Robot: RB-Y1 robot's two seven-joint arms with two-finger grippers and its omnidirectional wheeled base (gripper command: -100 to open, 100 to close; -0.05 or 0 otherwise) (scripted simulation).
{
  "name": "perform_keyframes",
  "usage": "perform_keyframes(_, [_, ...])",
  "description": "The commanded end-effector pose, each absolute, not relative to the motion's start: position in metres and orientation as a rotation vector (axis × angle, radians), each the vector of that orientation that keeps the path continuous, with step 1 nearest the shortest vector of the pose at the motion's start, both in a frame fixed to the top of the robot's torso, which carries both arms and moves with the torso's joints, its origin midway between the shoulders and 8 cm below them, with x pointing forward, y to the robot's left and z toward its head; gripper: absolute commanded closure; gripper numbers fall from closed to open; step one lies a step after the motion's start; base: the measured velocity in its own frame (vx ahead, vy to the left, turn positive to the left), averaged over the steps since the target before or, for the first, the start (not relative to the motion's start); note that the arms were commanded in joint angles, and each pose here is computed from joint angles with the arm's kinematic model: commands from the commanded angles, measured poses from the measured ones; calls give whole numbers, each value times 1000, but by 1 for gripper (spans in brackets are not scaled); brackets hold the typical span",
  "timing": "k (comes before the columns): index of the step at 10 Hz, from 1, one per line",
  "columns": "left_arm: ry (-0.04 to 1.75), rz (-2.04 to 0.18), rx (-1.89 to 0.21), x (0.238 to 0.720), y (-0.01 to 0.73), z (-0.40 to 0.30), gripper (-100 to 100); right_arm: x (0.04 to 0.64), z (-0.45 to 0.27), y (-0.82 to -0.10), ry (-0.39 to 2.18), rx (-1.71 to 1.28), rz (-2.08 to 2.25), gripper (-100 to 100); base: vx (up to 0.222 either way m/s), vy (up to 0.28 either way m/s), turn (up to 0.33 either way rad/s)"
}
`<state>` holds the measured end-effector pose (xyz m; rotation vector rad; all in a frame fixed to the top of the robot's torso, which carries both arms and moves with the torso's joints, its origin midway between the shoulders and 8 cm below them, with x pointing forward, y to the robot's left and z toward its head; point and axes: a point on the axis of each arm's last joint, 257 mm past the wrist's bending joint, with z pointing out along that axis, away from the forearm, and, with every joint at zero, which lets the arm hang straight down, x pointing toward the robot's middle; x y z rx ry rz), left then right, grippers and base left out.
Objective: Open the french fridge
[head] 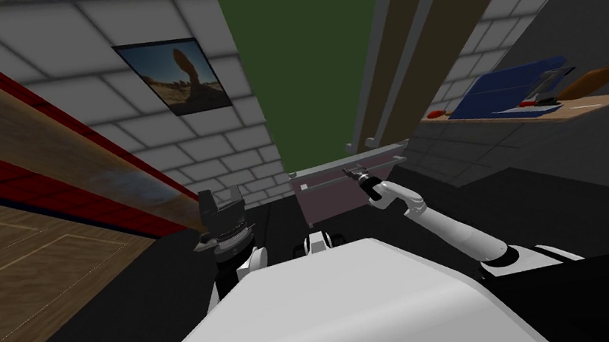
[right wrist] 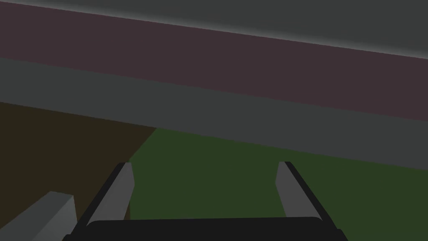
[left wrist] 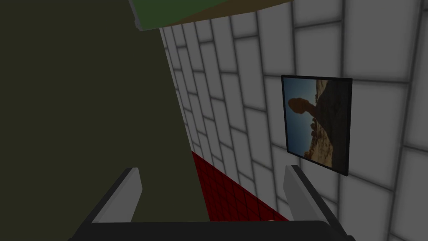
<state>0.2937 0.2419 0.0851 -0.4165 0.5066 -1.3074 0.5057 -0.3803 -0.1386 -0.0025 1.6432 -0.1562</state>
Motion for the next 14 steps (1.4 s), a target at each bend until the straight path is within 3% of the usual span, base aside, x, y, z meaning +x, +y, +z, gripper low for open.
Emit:
perform_keyframes(1, [507,-1307,-416,294,242,85,0,511,-128,-409,1638,-27,-289,-100,-25,100,14])
perform_keyframes(11, [507,-1307,-416,294,242,85,0,518,-44,-528,1510,-101,-842,-100,-19,111,14])
perform_keyframes(14, [507,-1307,-416,294,242,85,0,520,-44,-524,1522,-97,-814,-100,34,17,7])
